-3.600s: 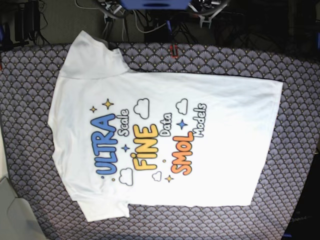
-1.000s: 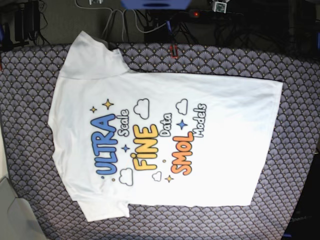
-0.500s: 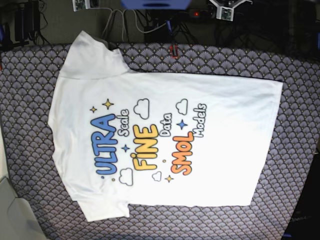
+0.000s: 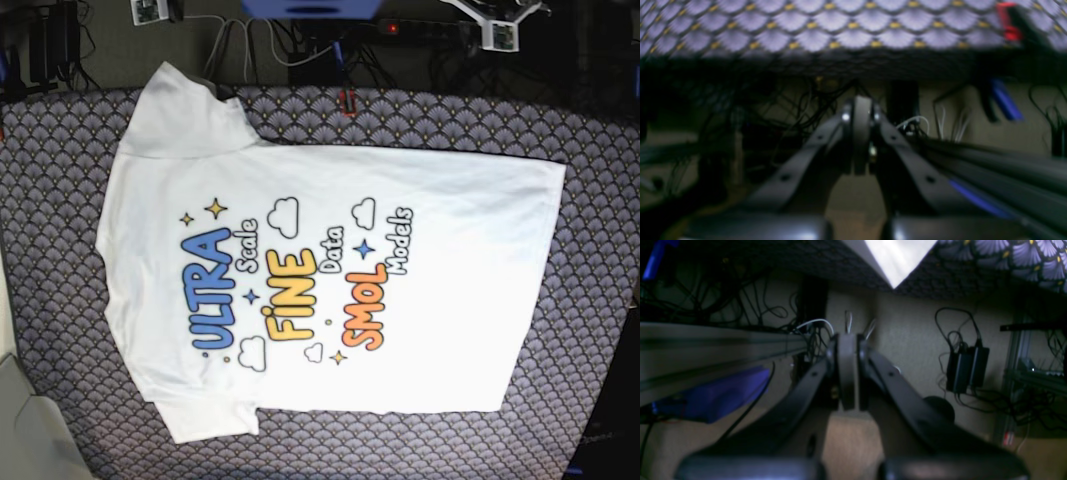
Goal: Fold the T-shirt properly
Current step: 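Move both grippers down toward the shirt's shoulder corners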
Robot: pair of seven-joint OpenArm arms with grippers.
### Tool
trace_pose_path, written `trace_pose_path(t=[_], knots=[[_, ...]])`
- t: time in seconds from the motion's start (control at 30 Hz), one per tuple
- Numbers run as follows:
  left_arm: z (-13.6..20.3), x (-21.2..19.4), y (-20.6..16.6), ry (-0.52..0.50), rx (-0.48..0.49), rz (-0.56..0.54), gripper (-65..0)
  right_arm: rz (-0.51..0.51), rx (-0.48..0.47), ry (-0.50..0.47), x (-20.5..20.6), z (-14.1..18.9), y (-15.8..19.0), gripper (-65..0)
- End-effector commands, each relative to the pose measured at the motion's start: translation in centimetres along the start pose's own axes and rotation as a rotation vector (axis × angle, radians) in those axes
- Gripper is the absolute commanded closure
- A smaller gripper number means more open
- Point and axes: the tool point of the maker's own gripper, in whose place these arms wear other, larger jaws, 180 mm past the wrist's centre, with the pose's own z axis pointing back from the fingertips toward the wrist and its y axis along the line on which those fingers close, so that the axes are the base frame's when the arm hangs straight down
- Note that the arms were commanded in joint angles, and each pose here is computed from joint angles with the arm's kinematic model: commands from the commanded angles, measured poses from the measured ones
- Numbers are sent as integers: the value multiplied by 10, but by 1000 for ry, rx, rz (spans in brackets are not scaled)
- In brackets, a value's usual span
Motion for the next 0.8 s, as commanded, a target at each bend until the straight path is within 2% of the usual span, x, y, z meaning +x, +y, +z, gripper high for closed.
trace_pose_path(t=[0.0, 0.1, 0.4, 0.7, 0.77], knots=[[4, 5, 2, -19, -2, 25, -4, 3, 0, -34, 9, 4, 0, 0], [3, 10, 19, -35, 31, 110, -4, 4, -4, -73, 23, -1, -2, 0], [-3, 27, 33, -74, 7, 114, -4, 36, -12, -150, 49, -13, -10, 0], [-6, 33, 34, -92, 8, 111, -5, 53, -101, -229, 78, -23, -43, 0], [-8, 37, 33, -105, 6, 115, -5, 54, -104, -247, 85, -25, -44, -36]])
